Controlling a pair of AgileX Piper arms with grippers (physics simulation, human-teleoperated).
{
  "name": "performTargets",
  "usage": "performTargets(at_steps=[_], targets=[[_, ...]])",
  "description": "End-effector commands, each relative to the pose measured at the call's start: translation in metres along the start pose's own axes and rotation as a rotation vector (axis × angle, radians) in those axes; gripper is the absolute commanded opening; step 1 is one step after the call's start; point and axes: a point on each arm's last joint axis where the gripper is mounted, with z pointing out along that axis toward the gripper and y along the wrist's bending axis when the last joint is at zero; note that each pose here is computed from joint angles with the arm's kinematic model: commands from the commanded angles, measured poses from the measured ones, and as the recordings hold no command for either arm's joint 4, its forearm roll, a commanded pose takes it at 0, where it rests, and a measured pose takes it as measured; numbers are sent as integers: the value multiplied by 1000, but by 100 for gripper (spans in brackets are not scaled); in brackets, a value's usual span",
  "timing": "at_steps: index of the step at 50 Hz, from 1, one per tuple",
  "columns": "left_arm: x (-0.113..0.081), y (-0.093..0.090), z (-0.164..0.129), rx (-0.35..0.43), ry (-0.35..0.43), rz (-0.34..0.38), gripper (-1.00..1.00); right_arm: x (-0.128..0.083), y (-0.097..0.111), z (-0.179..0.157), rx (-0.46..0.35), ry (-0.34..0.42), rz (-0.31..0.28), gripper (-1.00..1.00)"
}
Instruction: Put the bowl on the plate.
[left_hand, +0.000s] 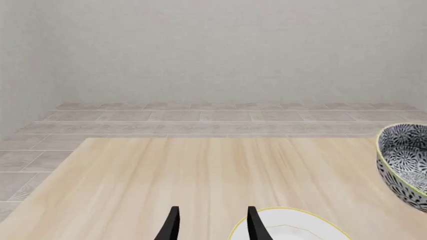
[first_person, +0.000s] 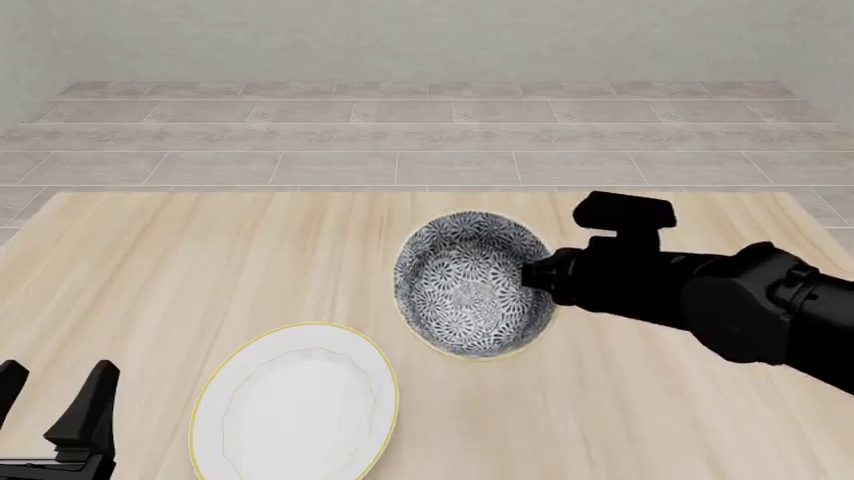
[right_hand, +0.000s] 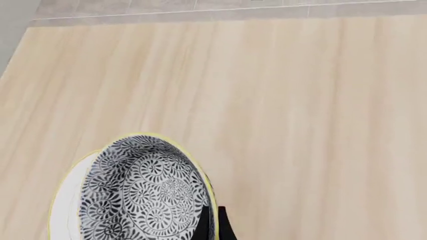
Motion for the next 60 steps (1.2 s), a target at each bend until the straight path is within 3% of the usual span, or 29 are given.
performTargets(at_steps=[1, 37, 60], targets=[[0, 0, 0, 0, 0, 0, 100, -12, 18, -1, -44, -2, -15, -100], [0, 0, 0, 0, 0, 0, 100, -5, 86, 23, -201, 48, -49, -100], [0, 0, 0, 0, 0, 0, 100, 7, 103, 41, -227, 82, -66, -100]])
